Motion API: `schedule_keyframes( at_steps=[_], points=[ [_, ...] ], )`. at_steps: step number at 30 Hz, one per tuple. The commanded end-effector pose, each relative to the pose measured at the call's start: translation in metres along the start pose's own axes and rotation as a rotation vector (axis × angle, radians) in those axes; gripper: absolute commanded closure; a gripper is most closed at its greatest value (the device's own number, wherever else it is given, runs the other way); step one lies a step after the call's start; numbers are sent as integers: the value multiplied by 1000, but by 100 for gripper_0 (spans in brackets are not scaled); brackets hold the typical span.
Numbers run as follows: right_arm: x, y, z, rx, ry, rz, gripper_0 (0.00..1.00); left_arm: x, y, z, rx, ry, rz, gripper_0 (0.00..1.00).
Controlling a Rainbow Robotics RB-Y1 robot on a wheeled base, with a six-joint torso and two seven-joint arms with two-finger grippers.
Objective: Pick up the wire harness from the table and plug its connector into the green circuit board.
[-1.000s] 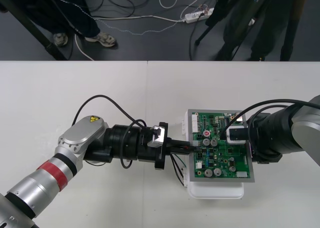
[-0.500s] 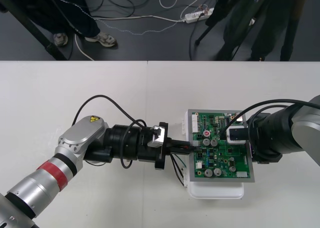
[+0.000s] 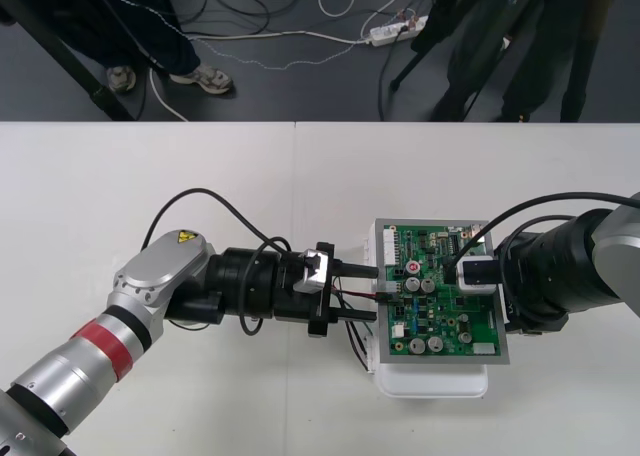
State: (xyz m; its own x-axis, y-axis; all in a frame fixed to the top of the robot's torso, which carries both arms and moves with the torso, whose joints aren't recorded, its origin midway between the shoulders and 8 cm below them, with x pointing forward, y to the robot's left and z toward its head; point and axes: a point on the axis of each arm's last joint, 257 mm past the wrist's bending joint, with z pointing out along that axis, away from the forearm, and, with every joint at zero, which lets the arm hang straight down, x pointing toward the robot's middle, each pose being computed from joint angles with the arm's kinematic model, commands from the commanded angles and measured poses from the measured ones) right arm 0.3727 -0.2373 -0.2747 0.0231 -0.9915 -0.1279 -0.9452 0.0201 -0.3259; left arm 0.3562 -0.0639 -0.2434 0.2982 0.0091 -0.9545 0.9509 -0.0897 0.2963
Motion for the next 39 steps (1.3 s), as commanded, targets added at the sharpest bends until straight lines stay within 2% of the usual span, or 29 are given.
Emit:
schedule_keyframes(
  at_steps=[1,11,20,29,39],
  points=[
    [23,-17,-19,9,12,-50,0,-13,24,-19,-32,21,115,46],
    [40,-23,-42,-36,-82,-88,0,-10,44,-77,-71,87,124,47],
    [26,-31,-90,7,-284,-78,0,-24,73,-141,-99,208,209,46],
    [-20,-31,-151,13,-564,-38,0,-81,88,-181,-90,297,195,47],
    [-74,-9,-192,-75,-841,-26,0,-153,96,-201,-100,394,249,47]
  ],
)
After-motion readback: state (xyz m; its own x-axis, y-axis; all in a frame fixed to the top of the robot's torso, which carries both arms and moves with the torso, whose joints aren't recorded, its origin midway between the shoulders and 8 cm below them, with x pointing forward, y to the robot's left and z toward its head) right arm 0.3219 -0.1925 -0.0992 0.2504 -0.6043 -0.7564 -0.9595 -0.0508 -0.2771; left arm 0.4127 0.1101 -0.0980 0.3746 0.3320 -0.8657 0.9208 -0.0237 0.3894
